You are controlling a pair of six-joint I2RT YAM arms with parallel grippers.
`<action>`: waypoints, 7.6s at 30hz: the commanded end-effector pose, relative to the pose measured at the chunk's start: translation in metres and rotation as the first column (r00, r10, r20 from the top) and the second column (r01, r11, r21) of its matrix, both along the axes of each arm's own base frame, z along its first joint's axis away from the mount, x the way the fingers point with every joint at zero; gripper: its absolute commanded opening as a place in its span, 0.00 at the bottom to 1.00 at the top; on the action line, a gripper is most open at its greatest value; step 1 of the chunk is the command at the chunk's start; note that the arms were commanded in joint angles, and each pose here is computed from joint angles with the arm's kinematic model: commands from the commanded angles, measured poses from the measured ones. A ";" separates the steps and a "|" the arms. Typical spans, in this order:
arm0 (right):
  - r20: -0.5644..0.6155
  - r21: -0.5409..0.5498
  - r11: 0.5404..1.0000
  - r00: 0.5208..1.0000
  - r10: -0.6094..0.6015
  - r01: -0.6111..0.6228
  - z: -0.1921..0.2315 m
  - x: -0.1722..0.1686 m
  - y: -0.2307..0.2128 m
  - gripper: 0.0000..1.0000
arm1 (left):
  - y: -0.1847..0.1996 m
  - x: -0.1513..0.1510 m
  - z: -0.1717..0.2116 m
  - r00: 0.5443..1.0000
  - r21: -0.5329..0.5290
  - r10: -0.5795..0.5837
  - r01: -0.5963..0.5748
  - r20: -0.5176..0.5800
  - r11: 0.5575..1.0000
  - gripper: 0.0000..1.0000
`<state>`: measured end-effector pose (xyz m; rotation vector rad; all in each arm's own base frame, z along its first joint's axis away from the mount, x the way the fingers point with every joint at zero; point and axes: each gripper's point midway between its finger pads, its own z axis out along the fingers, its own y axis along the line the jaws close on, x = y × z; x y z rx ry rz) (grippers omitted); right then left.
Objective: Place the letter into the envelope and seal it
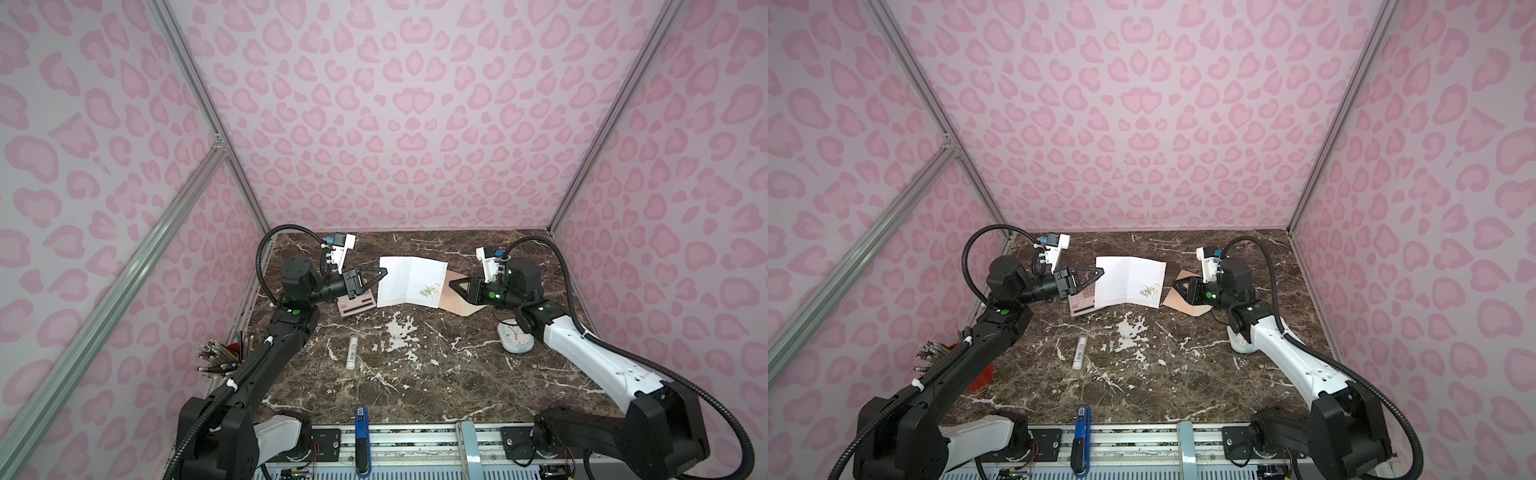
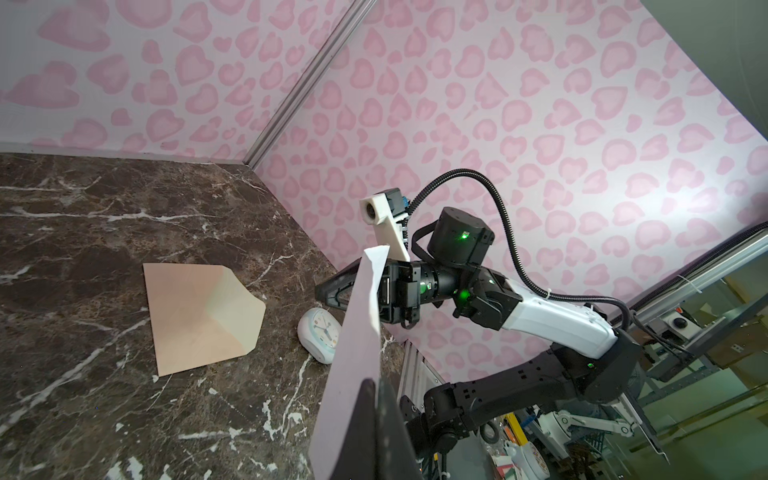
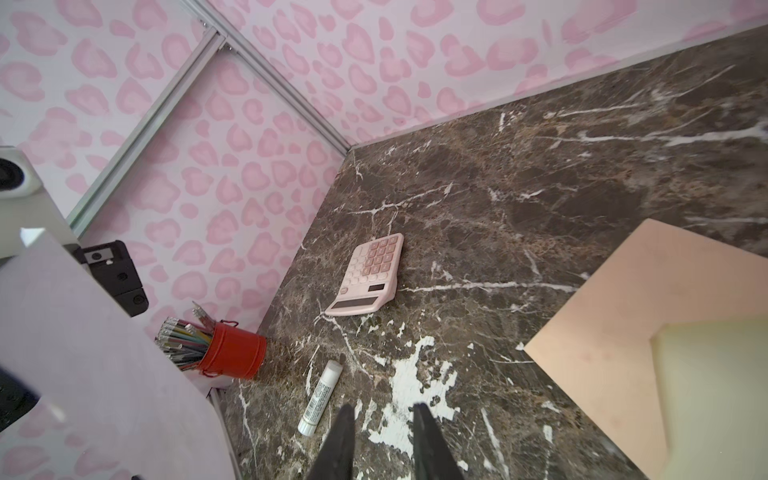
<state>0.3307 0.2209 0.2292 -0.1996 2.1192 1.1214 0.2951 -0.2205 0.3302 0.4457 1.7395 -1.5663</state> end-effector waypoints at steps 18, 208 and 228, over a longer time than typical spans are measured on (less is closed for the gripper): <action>0.134 0.099 0.956 0.956 0.263 -0.277 0.065 -0.051 0.056 0.40 | -0.005 0.006 -0.003 1.000 0.019 -0.014 0.014 0.006 1.000 0.04; 0.458 -0.352 0.745 0.590 0.665 -0.566 0.090 -0.141 0.091 0.42 | -0.055 -0.104 -0.032 0.821 0.393 -0.327 0.139 0.468 0.909 0.04; 0.439 -0.281 0.738 0.602 0.667 -0.613 0.088 -0.134 0.102 0.26 | -0.056 -0.105 -0.027 0.806 0.378 -0.308 0.114 0.505 0.919 0.04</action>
